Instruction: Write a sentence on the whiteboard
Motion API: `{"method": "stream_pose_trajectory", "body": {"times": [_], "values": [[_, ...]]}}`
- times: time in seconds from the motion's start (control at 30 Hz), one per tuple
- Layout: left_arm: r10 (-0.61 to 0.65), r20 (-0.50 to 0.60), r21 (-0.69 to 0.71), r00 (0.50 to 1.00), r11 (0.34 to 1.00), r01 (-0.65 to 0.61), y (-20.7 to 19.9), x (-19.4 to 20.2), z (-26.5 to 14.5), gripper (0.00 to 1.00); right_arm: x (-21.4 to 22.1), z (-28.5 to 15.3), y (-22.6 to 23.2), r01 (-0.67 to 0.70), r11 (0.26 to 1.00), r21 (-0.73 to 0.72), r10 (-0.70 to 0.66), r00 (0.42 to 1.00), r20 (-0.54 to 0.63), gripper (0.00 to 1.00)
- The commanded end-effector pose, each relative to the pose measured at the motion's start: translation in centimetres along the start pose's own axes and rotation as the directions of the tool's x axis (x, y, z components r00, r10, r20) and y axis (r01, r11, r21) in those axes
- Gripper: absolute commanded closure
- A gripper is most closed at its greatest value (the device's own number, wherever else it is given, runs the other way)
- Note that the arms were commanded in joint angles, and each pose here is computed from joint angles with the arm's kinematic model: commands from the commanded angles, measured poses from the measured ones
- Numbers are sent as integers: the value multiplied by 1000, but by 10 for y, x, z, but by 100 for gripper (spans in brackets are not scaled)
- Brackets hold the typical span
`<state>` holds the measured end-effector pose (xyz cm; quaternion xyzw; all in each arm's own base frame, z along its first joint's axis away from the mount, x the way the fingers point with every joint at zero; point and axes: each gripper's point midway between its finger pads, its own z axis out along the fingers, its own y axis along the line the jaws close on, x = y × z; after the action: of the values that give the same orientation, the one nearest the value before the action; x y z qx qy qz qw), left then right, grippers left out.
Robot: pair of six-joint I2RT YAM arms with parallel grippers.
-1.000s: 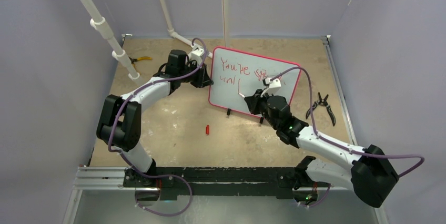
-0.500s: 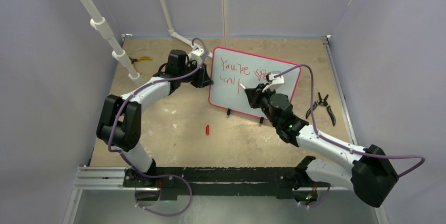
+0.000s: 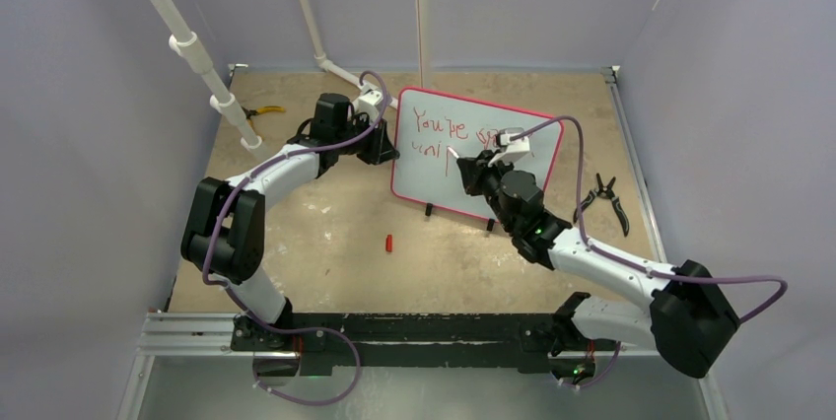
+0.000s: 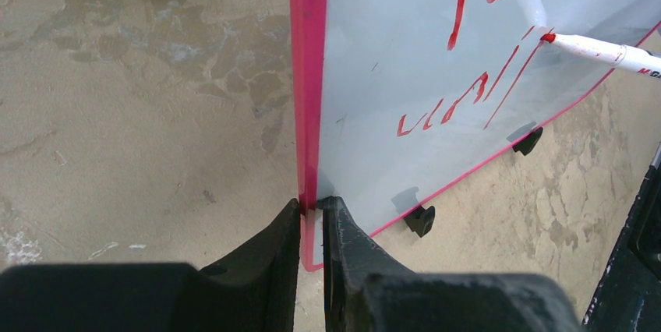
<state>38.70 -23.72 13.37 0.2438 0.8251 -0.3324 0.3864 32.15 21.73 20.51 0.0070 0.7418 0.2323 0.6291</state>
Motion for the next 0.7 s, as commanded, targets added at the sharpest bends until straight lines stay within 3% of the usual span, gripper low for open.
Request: {"method": "stream_pose_trajectory", "body": {"times": [0.0, 0.67], "values": [[37, 32, 23, 999, 999, -37, -10, -15, -4, 100, -28, 9, 8, 8, 1000, -4, -8, 997, 76, 100], [39, 38, 22, 999, 999, -40, -11, -17, -6, 100, 5, 4, 8, 27, 999, -44, -28, 999, -31, 100]]}}
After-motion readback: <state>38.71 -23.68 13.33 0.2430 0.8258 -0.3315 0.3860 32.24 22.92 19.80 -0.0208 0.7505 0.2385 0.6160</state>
